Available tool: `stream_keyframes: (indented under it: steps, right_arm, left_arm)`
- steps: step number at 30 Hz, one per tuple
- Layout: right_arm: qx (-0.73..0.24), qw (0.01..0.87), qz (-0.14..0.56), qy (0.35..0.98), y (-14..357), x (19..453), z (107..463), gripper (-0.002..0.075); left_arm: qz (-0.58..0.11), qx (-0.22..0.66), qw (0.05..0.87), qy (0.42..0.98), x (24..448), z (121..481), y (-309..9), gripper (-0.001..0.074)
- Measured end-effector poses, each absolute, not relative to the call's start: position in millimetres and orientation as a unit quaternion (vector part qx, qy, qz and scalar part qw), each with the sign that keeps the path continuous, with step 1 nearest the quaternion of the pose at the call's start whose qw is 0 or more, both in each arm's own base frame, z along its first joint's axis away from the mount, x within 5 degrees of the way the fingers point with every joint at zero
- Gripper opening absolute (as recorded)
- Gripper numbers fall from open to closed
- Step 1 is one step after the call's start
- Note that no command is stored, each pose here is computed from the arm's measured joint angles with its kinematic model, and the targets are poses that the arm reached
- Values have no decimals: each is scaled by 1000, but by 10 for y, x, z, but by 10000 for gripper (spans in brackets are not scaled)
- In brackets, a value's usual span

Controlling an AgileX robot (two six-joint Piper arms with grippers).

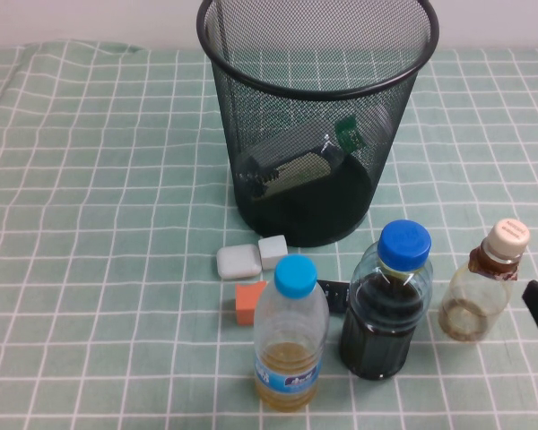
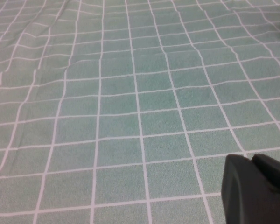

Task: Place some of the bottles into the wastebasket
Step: Pick up a bottle from the table with right arm

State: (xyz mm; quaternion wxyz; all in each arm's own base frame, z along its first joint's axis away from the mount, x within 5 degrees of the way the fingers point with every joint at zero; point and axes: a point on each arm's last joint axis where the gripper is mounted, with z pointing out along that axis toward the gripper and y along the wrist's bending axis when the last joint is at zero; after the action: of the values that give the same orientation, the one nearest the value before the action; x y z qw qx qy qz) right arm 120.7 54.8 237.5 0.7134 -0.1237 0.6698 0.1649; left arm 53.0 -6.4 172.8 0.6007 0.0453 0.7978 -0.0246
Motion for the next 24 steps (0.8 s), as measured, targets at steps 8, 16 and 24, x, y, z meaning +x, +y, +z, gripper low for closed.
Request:
stream_keyframes:
  steps: [8,16,24]
  right_arm:
    - [-114,721,168,663,667,1469,2282,573]
    - [-117,696,147,693,829,1843,2213,571]
    - [-126,683,121,709,923,2082,2069,540]
  left_arm:
    - [-25,45,601,798,530,1728,-64,-1]
    - [-25,45,601,798,530,1728,-64,-1]
    - [-25,45,601,798,530,1728,-64,-1]
